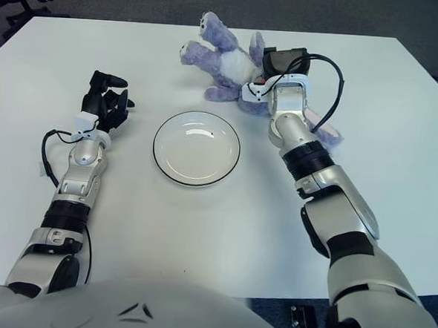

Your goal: Put the doll into the plate.

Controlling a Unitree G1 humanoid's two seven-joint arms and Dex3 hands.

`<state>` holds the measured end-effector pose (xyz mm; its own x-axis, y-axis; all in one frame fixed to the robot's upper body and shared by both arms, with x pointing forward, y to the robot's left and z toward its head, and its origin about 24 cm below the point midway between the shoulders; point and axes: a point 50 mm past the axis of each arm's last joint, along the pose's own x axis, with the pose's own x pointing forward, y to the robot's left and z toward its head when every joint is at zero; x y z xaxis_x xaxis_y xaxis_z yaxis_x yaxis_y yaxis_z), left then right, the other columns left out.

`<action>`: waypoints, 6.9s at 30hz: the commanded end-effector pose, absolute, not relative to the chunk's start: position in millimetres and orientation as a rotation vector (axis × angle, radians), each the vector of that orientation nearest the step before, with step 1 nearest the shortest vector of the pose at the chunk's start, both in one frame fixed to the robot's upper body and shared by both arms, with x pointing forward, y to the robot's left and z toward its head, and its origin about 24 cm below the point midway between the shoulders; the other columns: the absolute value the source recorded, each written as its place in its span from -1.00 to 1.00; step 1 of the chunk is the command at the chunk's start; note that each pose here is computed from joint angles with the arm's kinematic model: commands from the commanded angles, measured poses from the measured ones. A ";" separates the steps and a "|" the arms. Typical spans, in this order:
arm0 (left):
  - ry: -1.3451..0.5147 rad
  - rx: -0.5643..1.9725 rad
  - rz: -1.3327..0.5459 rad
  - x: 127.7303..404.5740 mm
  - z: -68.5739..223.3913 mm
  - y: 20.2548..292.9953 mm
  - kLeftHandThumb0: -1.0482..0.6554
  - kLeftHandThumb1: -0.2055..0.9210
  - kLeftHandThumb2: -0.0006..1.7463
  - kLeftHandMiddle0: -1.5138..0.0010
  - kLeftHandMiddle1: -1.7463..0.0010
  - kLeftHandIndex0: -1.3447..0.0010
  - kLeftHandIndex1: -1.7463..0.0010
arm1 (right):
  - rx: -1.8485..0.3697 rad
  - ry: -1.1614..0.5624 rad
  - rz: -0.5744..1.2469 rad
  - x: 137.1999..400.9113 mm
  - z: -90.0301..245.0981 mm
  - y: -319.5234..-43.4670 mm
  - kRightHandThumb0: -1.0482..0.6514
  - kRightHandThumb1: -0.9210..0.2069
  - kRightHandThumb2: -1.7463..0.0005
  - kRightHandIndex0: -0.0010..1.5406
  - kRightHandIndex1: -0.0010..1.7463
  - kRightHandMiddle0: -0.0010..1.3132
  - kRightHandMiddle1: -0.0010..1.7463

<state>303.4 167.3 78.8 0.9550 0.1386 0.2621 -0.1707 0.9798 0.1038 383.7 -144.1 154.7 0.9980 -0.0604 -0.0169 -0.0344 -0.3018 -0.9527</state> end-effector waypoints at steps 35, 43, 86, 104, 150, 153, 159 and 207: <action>-0.240 0.142 0.198 299.7 80.5 173.1 -0.17 1.00 -0.46 0.18 -0.70 0.64 -0.95 | -1.691 0.229 0.075 392.1 133.6 -123.0 -0.94 -1.00 -0.01 -0.41 -0.98 -0.67 -0.99; -0.239 0.142 0.199 299.7 80.6 173.1 -0.17 1.00 -0.46 0.17 -0.68 0.63 -0.94 | -1.676 0.249 0.079 392.4 129.6 -122.2 -0.94 -1.00 0.00 -0.41 -0.99 -0.67 -0.99; -0.248 0.137 0.212 298.5 81.0 172.3 -0.17 1.00 -0.46 0.14 -0.71 0.63 -0.94 | -1.645 0.069 -0.145 396.9 96.6 -128.4 0.26 -0.93 0.61 0.08 -0.98 0.26 -0.94; -0.250 0.133 0.213 299.2 80.8 172.1 -0.17 1.00 -0.46 0.13 -0.73 0.63 -0.94 | -1.386 -0.101 -0.231 394.4 98.8 -138.3 0.27 -0.99 0.72 -0.04 0.99 0.06 0.99; -0.248 0.137 0.207 301.2 80.0 173.1 -0.17 1.00 -0.47 0.11 -0.68 0.62 -0.93 | -1.190 -0.604 -0.168 387.0 165.8 -163.3 0.49 -0.22 -0.16 -0.03 1.00 -0.10 1.00; -0.248 0.137 0.206 301.3 80.0 173.2 -0.17 1.00 -0.47 0.11 -0.67 0.62 -0.93 | -1.180 -0.616 -0.166 386.6 169.6 -164.1 0.48 -0.21 -0.16 -0.03 1.00 -0.09 1.00; -0.248 0.139 0.206 301.5 79.7 173.9 -0.17 1.00 -0.47 0.10 -0.66 0.61 -0.93 | -1.167 -0.631 -0.152 384.9 185.1 -165.4 0.48 -0.21 -0.17 -0.03 1.00 -0.09 1.00; -0.241 0.142 0.201 304.0 78.3 175.9 -0.18 1.00 -0.48 0.09 -0.63 0.61 -0.93 | -0.899 -0.628 0.301 341.3 222.0 -154.0 0.31 -0.54 0.37 0.12 1.00 0.02 1.00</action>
<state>302.4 174.2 76.6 0.9536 0.1841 0.2381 -0.2147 0.9705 0.1095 343.7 -149.4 218.6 0.7804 0.4846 0.3951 0.0340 0.5982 -0.8007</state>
